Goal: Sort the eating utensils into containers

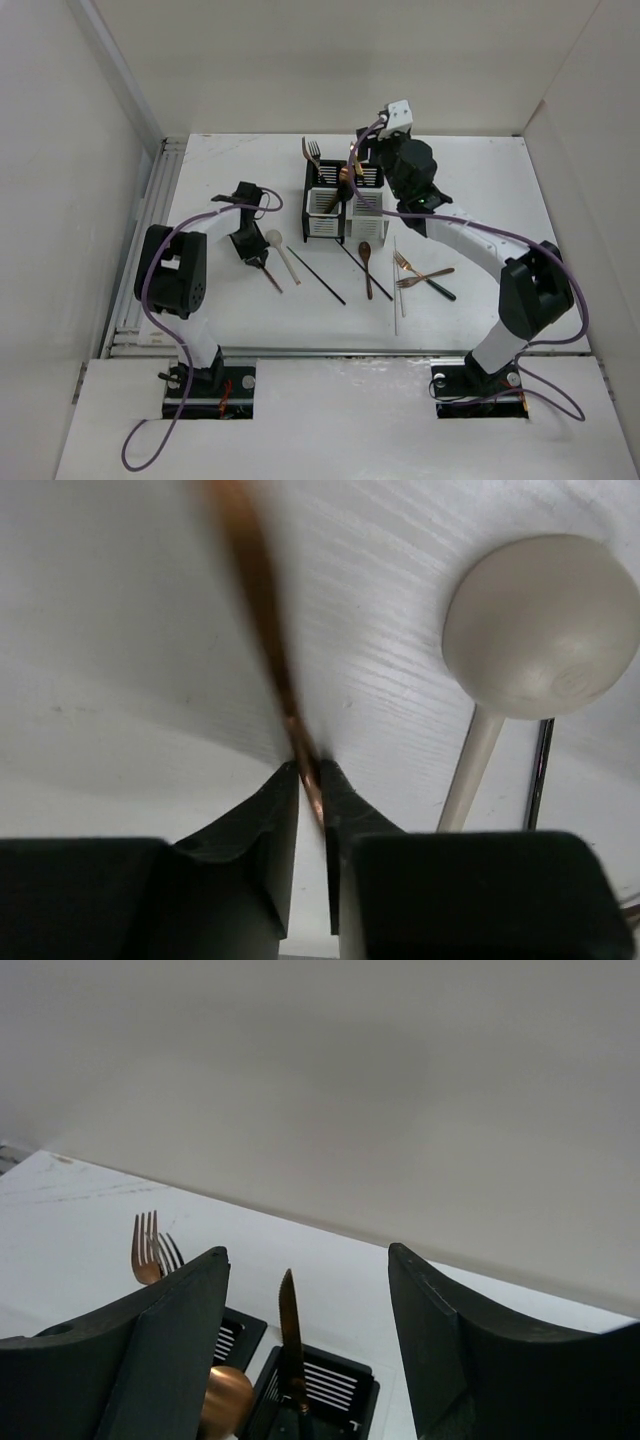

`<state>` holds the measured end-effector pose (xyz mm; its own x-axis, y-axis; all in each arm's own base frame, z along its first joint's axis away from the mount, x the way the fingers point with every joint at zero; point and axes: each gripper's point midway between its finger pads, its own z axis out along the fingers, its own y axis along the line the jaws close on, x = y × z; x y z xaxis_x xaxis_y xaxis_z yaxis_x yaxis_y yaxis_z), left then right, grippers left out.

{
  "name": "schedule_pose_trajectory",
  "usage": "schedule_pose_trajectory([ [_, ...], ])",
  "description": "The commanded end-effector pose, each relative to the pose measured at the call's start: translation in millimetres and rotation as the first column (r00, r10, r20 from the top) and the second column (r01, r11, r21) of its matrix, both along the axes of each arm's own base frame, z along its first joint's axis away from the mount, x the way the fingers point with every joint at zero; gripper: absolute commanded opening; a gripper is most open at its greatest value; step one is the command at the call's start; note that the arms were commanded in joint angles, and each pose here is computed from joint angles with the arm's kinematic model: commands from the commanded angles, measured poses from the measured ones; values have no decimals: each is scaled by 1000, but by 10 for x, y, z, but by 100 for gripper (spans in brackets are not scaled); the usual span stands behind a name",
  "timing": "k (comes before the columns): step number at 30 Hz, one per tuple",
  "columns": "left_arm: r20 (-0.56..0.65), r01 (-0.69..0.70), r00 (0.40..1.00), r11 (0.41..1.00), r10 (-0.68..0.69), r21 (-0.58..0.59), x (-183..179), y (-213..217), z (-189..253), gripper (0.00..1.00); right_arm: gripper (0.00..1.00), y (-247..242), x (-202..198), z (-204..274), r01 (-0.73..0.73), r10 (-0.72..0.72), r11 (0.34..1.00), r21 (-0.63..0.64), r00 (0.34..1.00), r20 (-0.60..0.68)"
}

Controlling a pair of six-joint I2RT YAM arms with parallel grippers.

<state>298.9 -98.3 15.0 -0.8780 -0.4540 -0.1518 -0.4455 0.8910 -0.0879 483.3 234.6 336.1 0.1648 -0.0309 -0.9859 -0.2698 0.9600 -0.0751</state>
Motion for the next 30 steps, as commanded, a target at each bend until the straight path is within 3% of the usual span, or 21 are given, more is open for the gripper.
schedule_pose_trajectory([
  [1,-101,32,994,999,-30,17,-95,84,-328,9,70,-32,35,411,5,-7,1000,23,995,97],
  [2,-84,50,995,998,-46,44,-31,129,-337,0,70,-32,35,412,5,-7,1000,23,995,97],
  [6,-1,117,993,982,-119,148,305,342,-340,0,70,-86,46,586,36,-35,999,-4,990,138],
  [12,144,157,972,972,-183,174,854,525,-106,0,70,-193,-4,854,81,-73,996,-31,977,202],
  [14,267,170,939,966,-219,193,1085,507,164,0,70,-204,-12,933,86,-78,996,-30,972,223],
  [15,373,194,890,958,-263,213,1254,483,427,0,70,-245,-41,991,98,-91,995,-20,969,230],
  [16,395,209,873,951,-287,229,1308,486,428,0,70,-263,-71,1045,98,-92,995,-13,967,239],
  [19,546,252,747,921,-380,297,1458,392,936,0,70,-353,-143,1189,123,-120,992,7,957,263],
  [20,612,264,657,895,-440,360,1581,358,1252,0,70,-374,-145,1207,132,-132,991,16,954,268],
  [24,685,293,492,843,-537,450,1724,177,1776,0,70,-486,-262,1304,152,-158,987,41,946,282],
  [28,726,315,397,826,-562,467,1806,34,2080,0,70,-575,-378,1343,161,-170,985,55,942,290],
  [30,756,345,313,811,-575,473,1832,-115,2237,0,70,-643,-458,1426,172,-183,983,63,935,304],
])
